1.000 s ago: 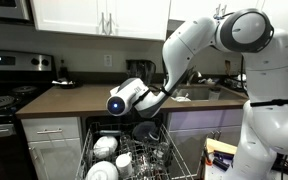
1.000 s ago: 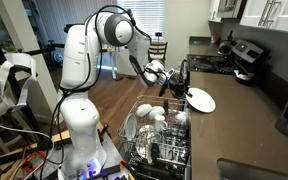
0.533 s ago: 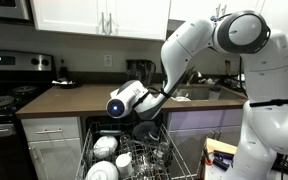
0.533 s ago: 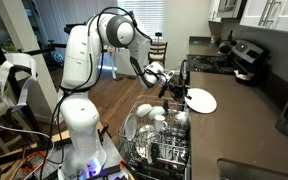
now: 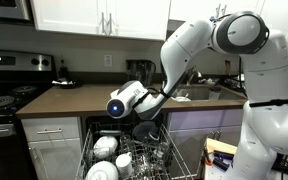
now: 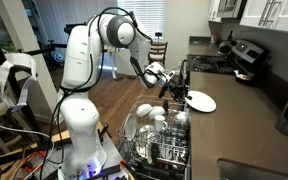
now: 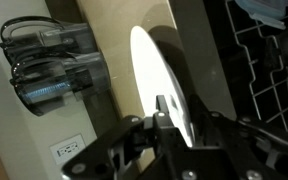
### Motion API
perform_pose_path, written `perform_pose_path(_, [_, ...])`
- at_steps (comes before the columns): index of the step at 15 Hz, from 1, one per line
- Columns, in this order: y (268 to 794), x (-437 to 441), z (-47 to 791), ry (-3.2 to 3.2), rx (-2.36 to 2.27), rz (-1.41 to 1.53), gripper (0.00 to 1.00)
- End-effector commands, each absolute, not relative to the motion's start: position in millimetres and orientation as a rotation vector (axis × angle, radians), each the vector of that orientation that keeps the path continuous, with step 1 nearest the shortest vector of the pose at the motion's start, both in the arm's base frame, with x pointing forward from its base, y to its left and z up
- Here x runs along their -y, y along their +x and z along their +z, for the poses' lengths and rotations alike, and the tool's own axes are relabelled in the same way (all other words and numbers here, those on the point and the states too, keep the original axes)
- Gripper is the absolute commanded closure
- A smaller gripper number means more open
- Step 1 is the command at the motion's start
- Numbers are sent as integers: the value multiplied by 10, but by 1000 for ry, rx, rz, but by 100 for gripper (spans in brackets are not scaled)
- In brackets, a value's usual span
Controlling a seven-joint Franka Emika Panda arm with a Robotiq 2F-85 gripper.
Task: Move the plate from the kitchen holder and put it on the kitchen base table
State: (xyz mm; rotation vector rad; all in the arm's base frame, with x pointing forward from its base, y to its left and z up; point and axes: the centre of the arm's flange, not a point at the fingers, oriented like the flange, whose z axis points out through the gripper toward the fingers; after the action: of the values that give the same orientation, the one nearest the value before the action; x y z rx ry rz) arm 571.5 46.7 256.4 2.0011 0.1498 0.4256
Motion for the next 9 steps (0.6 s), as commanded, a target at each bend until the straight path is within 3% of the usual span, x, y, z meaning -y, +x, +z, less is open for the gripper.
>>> perform_pose_path(1, [5814, -428, 2596, 2024, -155, 397, 86])
perform_pose_path(4, [5820, -419, 2587, 2027, -153, 394, 97])
perform_pose_path(9, [5892, -359, 2652, 2027, -128, 389, 94])
